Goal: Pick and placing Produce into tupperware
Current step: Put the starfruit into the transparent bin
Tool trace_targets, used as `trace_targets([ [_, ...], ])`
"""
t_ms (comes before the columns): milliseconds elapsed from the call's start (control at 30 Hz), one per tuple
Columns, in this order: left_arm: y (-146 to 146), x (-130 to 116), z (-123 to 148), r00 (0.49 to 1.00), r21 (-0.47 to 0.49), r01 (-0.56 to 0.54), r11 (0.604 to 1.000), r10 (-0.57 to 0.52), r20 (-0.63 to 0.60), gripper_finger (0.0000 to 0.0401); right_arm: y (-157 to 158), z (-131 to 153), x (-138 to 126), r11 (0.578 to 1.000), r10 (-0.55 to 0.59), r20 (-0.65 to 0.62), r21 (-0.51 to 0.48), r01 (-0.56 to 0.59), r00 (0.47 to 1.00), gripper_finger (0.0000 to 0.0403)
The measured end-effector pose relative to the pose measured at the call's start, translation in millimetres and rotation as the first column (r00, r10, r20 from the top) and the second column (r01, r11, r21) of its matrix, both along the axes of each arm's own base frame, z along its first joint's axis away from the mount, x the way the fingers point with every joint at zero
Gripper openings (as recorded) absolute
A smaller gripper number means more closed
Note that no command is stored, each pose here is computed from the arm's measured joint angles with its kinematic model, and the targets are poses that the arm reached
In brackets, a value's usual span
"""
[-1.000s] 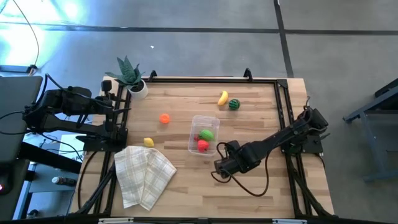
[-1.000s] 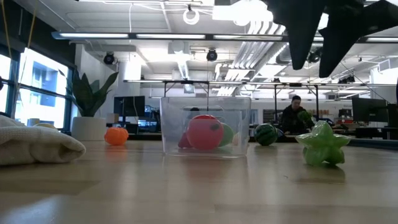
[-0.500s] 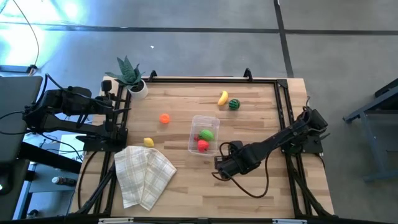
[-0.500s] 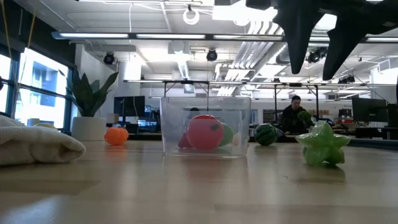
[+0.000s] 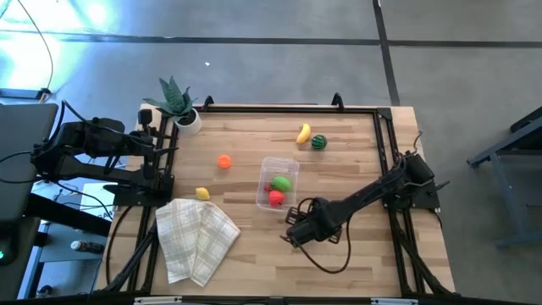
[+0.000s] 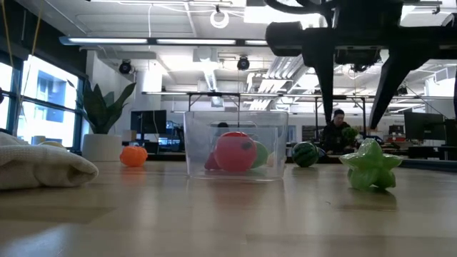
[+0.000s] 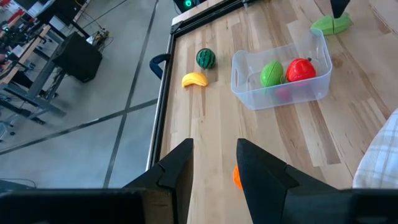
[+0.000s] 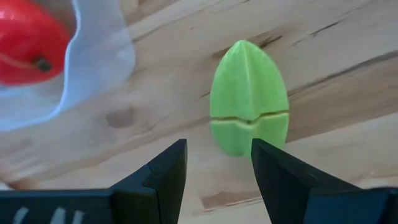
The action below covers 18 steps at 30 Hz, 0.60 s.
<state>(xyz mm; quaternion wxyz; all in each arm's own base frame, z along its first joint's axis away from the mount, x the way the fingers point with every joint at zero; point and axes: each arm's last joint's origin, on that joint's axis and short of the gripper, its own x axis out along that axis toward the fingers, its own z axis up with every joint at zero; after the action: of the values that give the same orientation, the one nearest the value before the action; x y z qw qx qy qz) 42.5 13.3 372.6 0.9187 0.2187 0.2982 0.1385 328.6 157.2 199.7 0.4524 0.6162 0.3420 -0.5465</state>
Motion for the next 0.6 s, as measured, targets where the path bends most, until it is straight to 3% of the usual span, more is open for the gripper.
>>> trace_targets([
  [300,0.0,0.0,0.0,1.000,0.000,0.000,1.000,0.000,0.000,0.0113,0.6,-0.7,-6.4,0.998,-0.065,-0.050,-0.007,0.065,0.997,0.0181],
  [600,0.0,0.0,0.0,1.000,0.000,0.000,1.000,0.000,0.000,0.0113,-0.4,-2.0,-8.4,0.999,-0.018,-0.074,-0.043,0.015,0.997,0.0238],
])
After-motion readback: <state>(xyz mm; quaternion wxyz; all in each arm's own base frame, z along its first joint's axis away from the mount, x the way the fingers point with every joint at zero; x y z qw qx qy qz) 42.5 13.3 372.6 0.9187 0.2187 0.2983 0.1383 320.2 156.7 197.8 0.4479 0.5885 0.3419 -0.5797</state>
